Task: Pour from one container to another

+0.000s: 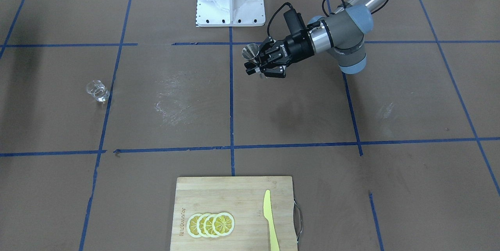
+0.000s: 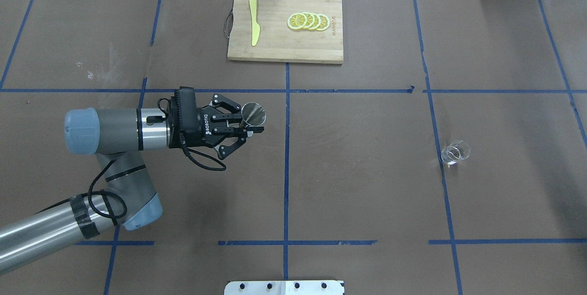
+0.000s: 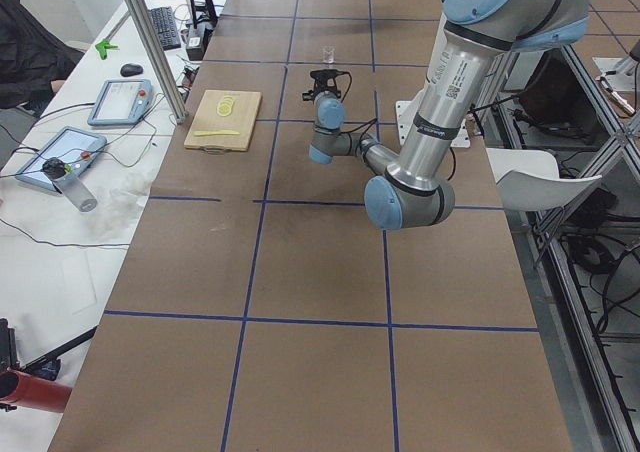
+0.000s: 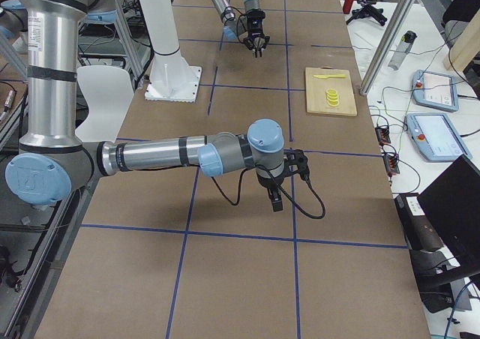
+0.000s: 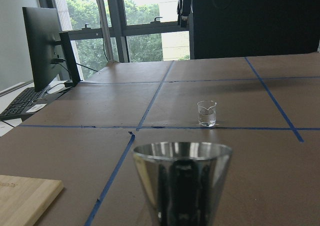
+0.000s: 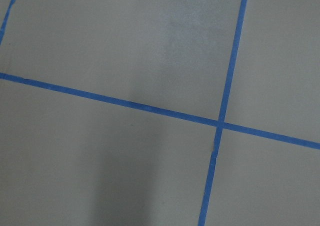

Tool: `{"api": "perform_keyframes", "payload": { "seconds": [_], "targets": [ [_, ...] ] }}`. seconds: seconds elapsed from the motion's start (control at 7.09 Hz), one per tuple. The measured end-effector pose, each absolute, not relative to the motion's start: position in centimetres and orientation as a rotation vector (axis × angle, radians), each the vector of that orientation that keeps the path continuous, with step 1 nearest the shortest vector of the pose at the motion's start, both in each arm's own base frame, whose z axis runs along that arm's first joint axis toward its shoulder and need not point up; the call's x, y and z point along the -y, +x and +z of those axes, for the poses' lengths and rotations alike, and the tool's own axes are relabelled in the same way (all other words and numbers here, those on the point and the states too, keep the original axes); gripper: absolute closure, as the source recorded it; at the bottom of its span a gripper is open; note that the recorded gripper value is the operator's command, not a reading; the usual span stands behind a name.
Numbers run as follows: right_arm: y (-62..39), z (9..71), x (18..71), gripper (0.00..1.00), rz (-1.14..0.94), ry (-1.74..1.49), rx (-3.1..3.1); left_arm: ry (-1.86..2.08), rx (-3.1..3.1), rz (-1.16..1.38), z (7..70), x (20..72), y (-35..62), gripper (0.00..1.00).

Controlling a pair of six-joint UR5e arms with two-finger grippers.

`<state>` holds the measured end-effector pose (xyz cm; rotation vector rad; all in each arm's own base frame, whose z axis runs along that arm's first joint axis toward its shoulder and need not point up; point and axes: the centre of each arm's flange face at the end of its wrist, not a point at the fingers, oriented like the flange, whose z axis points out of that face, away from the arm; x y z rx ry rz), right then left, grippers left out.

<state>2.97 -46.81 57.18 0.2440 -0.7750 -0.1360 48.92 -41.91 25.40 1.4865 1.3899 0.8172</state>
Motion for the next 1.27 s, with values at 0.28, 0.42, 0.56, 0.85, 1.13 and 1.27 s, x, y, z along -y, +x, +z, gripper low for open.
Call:
{"api": "perform_keyframes", "payload": {
  "seconds": [0.28,0.42,0.56,0.85,1.13,1.27],
  "targets": [
    [3.0,57.3,46.7,0.0,-0.135,0.241,0.775,1.433,-1.391,0.803,21.9,43.3,50.1,1.0],
    [3.0,57.3,46.7,0.0,-0.135,0.24,0.775,1.42,-1.386,0.801,20.8,43.9,50.8,1.0],
    [3.0,57.3,46.7,0.0,-0.135,0.241,0.775,1.411,-1.384,0.801,19.9,44.4,51.7,1.0],
    [3.0,56.9,46.7,0.0,-0.12,0.241,0.78,1.405,-1.383,0.803,19.1,45.0,52.9,1.0],
    [2.9,55.3,46.7,0.0,-0.073,0.243,0.799,1.446,-1.388,0.811,18.8,44.9,52.8,1.0],
    [2.8,54.7,46.6,0.0,-0.067,0.244,0.814,1.491,-1.374,0.831,18.8,44.8,52.6,1.0]
  ]
}}
